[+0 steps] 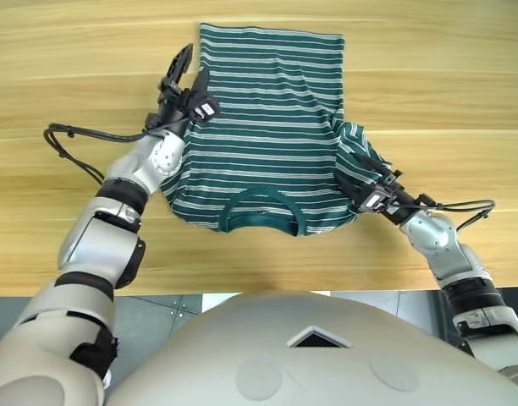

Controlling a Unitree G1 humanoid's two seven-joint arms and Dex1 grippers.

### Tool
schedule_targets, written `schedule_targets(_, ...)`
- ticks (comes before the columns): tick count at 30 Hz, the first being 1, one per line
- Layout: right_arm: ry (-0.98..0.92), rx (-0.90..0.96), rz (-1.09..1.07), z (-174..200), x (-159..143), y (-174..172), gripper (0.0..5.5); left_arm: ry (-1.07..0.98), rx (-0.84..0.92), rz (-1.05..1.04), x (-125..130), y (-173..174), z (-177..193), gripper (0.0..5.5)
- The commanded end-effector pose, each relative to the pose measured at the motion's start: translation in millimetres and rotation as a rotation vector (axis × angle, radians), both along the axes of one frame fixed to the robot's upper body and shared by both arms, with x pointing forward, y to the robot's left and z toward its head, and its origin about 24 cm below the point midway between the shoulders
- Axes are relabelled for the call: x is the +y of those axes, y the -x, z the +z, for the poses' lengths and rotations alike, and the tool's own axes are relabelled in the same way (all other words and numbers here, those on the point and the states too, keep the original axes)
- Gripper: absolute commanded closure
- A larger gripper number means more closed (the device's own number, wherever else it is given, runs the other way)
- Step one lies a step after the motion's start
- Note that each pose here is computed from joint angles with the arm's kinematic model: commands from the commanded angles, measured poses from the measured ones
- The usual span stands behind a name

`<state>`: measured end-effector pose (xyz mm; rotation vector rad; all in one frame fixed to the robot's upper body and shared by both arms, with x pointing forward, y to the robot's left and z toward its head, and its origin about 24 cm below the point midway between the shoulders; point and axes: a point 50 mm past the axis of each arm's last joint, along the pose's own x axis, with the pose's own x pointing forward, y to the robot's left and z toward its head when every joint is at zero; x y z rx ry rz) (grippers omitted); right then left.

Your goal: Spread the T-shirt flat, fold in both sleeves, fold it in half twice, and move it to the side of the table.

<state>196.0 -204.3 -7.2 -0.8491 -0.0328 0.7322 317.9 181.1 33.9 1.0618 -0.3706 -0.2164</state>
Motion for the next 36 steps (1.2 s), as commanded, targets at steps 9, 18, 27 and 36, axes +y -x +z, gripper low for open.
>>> schedule_targets(9, -0.249, -0.208, -0.011, 37, 21, -48, 2.92, 0.288, -0.054, 0.228, 101, 87, 24, 3.1)
schedule_targets(18, 0.0, 0.102, 0.074, -9, 2, -10, 2.92, 0.278, -0.015, 0.32, 110, 108, 17, 3.1)
schedule_targets(27, 0.091, 0.235, 0.132, -21, -8, 35, 2.92, 0.272, 0.009, 0.278, 101, 99, 12, 3.1)
schedule_targets(36, 0.086, 0.189, 0.127, -3, -11, 33, 2.92, 0.265, 0.022, 0.262, 99, 97, 11, 3.1)
